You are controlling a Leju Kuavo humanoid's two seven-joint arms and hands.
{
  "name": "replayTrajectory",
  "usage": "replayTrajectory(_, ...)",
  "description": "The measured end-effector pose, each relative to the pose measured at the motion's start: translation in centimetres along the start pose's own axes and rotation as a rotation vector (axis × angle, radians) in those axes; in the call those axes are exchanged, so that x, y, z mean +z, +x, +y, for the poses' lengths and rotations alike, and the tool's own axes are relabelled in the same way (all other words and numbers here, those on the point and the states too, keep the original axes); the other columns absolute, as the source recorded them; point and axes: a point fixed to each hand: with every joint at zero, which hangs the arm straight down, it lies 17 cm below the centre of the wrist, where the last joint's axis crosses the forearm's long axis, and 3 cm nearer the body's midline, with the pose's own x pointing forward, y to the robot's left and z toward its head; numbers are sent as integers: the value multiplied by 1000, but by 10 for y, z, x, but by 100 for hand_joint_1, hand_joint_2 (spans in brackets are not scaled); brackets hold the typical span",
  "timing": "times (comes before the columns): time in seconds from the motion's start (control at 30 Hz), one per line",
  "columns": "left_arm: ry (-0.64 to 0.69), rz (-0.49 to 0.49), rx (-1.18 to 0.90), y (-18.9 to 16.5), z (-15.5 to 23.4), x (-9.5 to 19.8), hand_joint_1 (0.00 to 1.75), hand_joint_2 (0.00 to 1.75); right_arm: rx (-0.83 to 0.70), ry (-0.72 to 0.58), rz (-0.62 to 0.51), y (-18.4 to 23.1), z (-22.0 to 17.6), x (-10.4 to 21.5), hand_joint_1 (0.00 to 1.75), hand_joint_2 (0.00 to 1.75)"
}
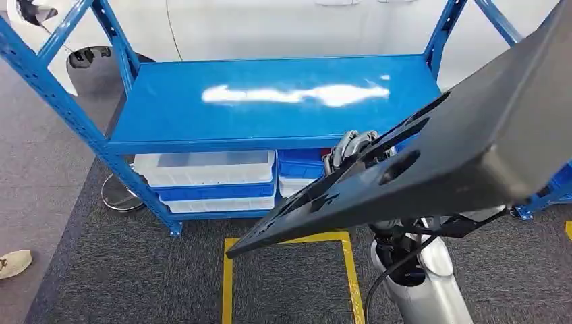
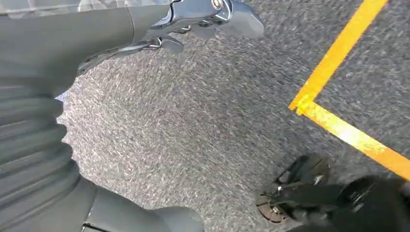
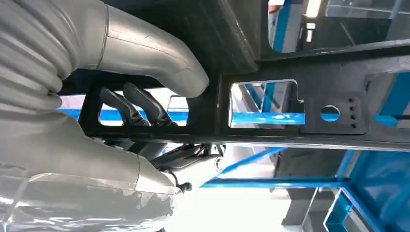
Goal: Take the parts from the cabinet and place them on the table.
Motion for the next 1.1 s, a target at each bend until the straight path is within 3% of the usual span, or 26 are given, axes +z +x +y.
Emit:
replayTrajectory(0.53, -13, -3, 14, 1, -5, 1, 0, 175, 46, 33, -1, 2, 3, -9, 175, 175)
replayTrajectory(0.87, -6, 67, -41, -26, 4, 9, 0, 175, 121, 78, 47, -10, 5, -15, 175, 175)
replayTrajectory(1.1, 6, 71, -102, -39, 16, 14, 0, 175, 129, 123, 17, -4, 12, -15, 175, 175)
